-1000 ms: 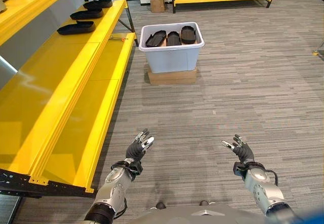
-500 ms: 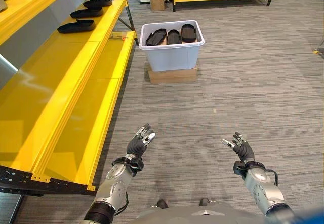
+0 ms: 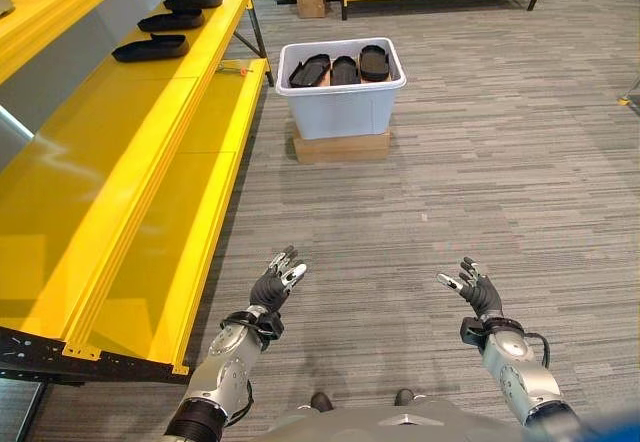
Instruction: Move parts from the plastic box to the shelf.
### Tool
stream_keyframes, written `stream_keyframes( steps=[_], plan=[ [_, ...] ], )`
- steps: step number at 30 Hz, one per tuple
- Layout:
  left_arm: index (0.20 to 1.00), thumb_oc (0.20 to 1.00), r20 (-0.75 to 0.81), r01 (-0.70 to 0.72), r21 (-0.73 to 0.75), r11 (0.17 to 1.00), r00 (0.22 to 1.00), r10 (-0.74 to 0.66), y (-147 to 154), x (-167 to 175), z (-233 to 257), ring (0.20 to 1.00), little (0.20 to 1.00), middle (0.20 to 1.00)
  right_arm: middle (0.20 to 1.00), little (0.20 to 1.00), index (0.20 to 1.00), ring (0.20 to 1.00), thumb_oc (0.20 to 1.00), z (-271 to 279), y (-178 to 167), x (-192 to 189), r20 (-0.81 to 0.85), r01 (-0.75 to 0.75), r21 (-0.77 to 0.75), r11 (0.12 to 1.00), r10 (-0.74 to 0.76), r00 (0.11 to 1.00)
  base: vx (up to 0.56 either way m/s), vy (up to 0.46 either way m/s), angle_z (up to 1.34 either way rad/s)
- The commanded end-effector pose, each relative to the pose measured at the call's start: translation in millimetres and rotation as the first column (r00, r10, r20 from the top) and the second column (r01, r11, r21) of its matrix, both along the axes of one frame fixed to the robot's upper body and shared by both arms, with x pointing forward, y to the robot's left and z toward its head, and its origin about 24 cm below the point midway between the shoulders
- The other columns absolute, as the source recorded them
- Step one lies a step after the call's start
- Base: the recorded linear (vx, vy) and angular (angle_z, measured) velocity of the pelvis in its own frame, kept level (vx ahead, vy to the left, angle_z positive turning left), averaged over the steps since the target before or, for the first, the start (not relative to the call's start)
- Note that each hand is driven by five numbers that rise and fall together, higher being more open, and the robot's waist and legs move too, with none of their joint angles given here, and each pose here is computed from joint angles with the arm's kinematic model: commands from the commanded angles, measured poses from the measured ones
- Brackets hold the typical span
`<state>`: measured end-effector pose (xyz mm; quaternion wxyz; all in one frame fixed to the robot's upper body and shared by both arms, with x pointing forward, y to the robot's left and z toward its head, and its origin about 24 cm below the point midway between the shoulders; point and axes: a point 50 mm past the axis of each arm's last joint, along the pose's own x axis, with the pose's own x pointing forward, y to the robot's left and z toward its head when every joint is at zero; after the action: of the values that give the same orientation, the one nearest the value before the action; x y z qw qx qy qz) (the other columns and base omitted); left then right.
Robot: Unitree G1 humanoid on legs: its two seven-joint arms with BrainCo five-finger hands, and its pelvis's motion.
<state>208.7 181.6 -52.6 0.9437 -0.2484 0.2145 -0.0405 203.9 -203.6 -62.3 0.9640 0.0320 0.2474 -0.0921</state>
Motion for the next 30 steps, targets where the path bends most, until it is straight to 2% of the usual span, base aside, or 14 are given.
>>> stream_keyframes(
  steps=[1, 5, 8, 10, 13, 17, 20, 28, 30],
  plan=[
    [1.0, 1.0, 0.085, -0.016, -0.026, 1.0, 0.996, 0.018, 2, 16, 12, 1.0, 1.0, 1.0, 1.0, 1.0, 1.0, 1.0, 1.0, 22, 1, 22, 0.154, 0.013, 0.002, 1.0, -0.013, 0.988, -0.03, 0.128, 0.03],
    [1.0, 1.0, 0.058, -0.029, -0.075, 0.997, 0.998, 0.033, 3, 19, 9, 1.0, 1.0, 1.0, 1.0, 1.0, 1.0, 1.0, 1.0, 28, -1, 26, 0.193, -0.013, -0.014, 1.0, 0.015, 0.981, -0.04, 0.186, -0.03],
    [1.0, 1.0, 0.048, 0.021, -0.004, 1.0, 0.999, -0.021, 4, 24, 9, 1.0, 1.0, 1.0, 1.0, 1.0, 1.0, 1.0, 1.0, 39, -11, 32, 0.244, 0.063, 0.02, 0.998, -0.066, 0.967, -0.04, 0.296, 0.0],
    [1.0, 1.0, 0.004, 0.006, -0.004, 1.0, 1.0, -0.006, 5, 17, 3, 1.0, 1.0, 1.0, 1.0, 1.0, 1.0, 1.0, 1.0, 43, -13, 32, 0.274, 0.101, -0.012, 0.995, -0.094, 0.957, 0.17, -0.006, 0.16],
    [1.0, 1.0, 0.005, 0.039, 0.025, 0.999, 0.999, -0.039, 0, 15, 2, 1.0, 1.0, 1.0, 1.0, 1.0, 1.0, 1.0, 1.0, 46, -16, 31, 0.286, 0.236, -0.045, 0.971, -0.214, 0.934, 0.3, -0.222, 0.4],
    [1.0, 1.0, -0.016, 0.11, 0.031, 0.993, 0.994, -0.109, -11, 5, -7, 1.0, 1.0, 1.0, 1.0, 1.0, 1.0, 1.0, 1.0, 44, -25, 23, 0.287, 0.332, -0.07, 0.941, -0.3, 0.91, 0.37, -0.259, 0.5],
    [1.0, 1.0, -0.025, 0.126, 0.035, 0.991, 0.992, -0.125, -13, 2, -8, 1.0, 1.0, 1.0, 1.0, 1.0, 1.0, 1.0, 1.0, 44, -27, 23, 0.291, 0.346, -0.082, 0.934, -0.31, 0.905, 0.28, -0.224, 0.43],
    [1.0, 1.0, -0.035, 0.074, 0.024, 0.997, 0.997, -0.074, -12, -4, -11, 1.0, 1.0, 1.0, 1.0, 1.0, 1.0, 1.0, 1.0, 44, -53, 15, 0.305, 0.445, -0.129, 0.886, -0.391, 0.868, 0.34, -0.271, -0.03],
    [1.0, 1.0, -0.03, -0.007, -0.028, 1.0, 1.0, 0.006, -11, -2, -11, 1.0, 1.0, 1.0, 1.0, 1.0, 1.0, 1.0, 1.0, 42, -61, 12, 0.297, 0.423, -0.157, 0.892, -0.366, 0.882, 0.37, -0.403, -0.2]
  ],
)
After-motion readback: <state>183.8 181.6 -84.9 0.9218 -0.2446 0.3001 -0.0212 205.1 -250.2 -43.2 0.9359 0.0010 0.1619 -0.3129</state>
